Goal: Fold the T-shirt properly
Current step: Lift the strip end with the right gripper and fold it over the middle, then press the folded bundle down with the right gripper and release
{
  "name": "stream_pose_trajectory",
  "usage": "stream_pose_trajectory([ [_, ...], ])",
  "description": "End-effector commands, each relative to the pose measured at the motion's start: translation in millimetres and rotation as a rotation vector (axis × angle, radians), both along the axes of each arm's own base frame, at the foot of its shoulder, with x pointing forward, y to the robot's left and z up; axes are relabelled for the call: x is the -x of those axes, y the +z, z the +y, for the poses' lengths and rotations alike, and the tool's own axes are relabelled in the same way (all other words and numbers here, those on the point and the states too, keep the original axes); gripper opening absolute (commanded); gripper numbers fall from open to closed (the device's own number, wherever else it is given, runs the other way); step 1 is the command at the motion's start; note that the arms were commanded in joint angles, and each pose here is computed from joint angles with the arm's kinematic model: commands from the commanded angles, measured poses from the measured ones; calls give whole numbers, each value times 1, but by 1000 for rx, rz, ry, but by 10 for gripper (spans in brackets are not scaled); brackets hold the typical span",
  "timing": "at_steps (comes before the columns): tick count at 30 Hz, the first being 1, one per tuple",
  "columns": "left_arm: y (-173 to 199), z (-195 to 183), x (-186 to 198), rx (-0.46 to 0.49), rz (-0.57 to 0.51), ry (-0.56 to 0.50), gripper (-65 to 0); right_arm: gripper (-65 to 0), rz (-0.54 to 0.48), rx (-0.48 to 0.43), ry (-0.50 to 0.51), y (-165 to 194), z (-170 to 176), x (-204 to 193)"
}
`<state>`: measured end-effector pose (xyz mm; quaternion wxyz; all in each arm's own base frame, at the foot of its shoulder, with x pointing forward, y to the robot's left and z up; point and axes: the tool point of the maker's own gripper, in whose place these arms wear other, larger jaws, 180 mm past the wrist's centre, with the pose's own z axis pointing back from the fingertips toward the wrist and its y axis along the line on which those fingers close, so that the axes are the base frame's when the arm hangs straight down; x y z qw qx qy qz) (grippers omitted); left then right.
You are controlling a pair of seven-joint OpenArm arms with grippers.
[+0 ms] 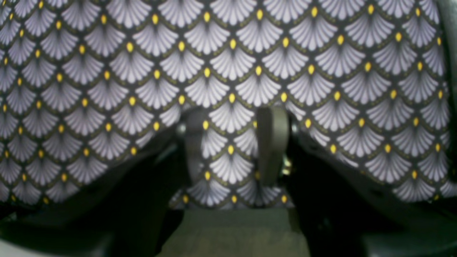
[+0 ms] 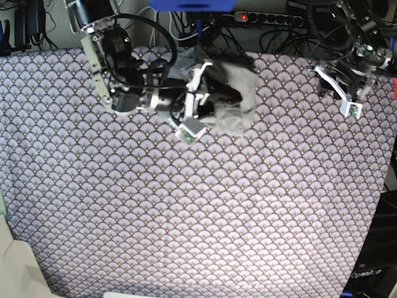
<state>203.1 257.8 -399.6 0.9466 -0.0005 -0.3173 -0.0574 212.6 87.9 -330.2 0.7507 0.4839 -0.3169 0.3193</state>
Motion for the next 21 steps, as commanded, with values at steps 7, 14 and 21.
stream_pose_trajectory([
  [7,9,2,-7,-6,-39,-5,-404,-327,-53,-57,67,22,22,5],
  [14,8,2,-5,-6,-30,-5,-404,-326,-103,-56,129,32,35,2],
  [21,8,1,-5,-3,-33,-4,-404,-329,-64,-22,116,15,31,-12],
])
